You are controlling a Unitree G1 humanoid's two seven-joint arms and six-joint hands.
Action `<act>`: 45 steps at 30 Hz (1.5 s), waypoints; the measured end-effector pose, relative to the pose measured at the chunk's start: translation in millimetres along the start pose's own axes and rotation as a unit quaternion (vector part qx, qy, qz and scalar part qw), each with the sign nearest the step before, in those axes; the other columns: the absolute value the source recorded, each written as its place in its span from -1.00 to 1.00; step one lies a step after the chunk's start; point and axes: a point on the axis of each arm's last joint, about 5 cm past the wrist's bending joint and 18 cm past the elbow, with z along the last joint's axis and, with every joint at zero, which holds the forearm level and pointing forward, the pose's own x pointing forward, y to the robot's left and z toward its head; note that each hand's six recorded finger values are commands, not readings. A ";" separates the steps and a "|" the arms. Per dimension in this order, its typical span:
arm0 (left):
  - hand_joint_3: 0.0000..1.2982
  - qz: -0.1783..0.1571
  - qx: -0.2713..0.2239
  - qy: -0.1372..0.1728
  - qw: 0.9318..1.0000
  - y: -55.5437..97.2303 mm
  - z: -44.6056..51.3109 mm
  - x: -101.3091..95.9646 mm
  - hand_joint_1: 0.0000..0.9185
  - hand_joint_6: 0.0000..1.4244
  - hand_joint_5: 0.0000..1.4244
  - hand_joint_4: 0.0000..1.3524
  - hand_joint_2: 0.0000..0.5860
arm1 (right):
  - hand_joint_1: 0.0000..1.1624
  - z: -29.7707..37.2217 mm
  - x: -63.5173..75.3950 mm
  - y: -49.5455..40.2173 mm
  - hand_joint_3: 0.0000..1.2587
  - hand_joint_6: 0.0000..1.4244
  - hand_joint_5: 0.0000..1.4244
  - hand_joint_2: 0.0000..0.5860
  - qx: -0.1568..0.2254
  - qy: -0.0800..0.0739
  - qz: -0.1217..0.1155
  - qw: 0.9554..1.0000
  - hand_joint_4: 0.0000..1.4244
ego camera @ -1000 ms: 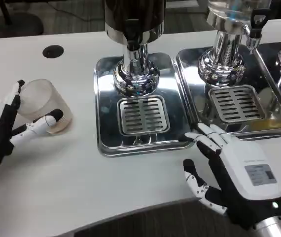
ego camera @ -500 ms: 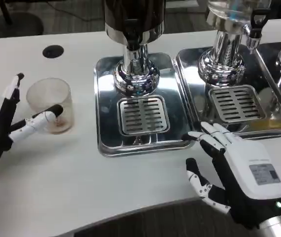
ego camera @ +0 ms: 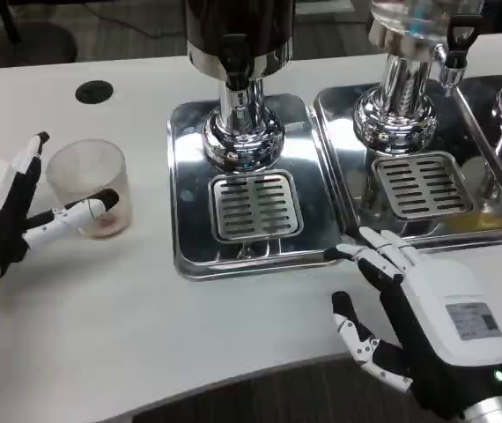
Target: Grasp the cup under the faucet to collect the drink, then remove the cup.
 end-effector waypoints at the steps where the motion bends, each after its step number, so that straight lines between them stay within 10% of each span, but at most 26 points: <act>1: -1.00 -0.001 0.000 0.001 1.000 0.0 0.5 0.5 -0.82 -0.54 -0.75 -0.98 -0.87 | -0.23 0.1 -0.2 0.1 -0.47 -0.61 -0.78 0.73 0.000 0.000 0.000 1.000 -0.79; 28: -0.92 -0.013 -0.013 0.010 1.000 -4.1 11.4 8.9 -0.72 -0.45 -0.64 -0.84 -0.80 | -0.23 1.1 0.9 -2.4 -0.46 -0.59 -0.78 0.73 0.010 0.004 -0.011 1.000 -0.79; 45: -0.54 0.028 -0.060 -0.016 0.998 -13.9 16.4 6.0 -0.47 0.06 -0.26 -0.47 -0.56 | -0.23 -0.9 0.7 -3.4 -0.46 -0.55 -0.78 0.73 0.040 0.011 -0.006 0.999 -0.79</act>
